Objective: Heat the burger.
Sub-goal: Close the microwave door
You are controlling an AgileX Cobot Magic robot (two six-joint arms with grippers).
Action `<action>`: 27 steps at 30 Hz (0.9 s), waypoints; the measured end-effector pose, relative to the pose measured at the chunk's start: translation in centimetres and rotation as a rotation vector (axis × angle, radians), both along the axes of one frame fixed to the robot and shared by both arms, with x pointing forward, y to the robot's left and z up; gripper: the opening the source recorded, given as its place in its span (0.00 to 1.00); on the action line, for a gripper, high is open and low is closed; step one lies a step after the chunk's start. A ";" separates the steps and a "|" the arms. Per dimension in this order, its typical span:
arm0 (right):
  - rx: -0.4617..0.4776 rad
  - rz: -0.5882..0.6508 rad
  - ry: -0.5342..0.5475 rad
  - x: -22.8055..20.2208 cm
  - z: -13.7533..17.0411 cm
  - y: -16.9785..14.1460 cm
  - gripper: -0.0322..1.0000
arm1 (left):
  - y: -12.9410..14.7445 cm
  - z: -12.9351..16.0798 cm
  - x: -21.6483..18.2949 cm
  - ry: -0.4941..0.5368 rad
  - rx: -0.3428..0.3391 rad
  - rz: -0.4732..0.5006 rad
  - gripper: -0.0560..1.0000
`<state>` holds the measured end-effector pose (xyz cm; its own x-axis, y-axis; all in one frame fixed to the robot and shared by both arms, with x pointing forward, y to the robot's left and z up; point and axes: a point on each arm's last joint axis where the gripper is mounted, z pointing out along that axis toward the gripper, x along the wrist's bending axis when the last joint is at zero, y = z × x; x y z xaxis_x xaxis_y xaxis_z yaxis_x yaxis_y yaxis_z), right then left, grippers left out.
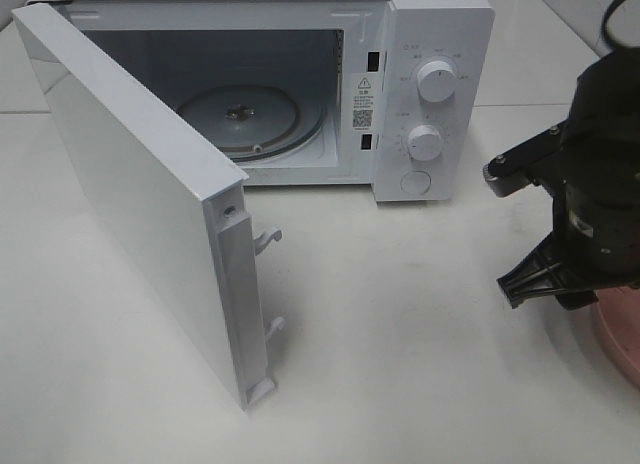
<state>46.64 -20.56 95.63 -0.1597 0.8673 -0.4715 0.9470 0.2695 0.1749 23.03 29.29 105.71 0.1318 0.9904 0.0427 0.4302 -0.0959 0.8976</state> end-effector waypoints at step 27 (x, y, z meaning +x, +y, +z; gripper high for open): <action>0.425 0.372 -0.121 -10.7 12.4 -3.1 0.76 | 0.0 0.0 0.0 0.000 0.000 0.000 0.97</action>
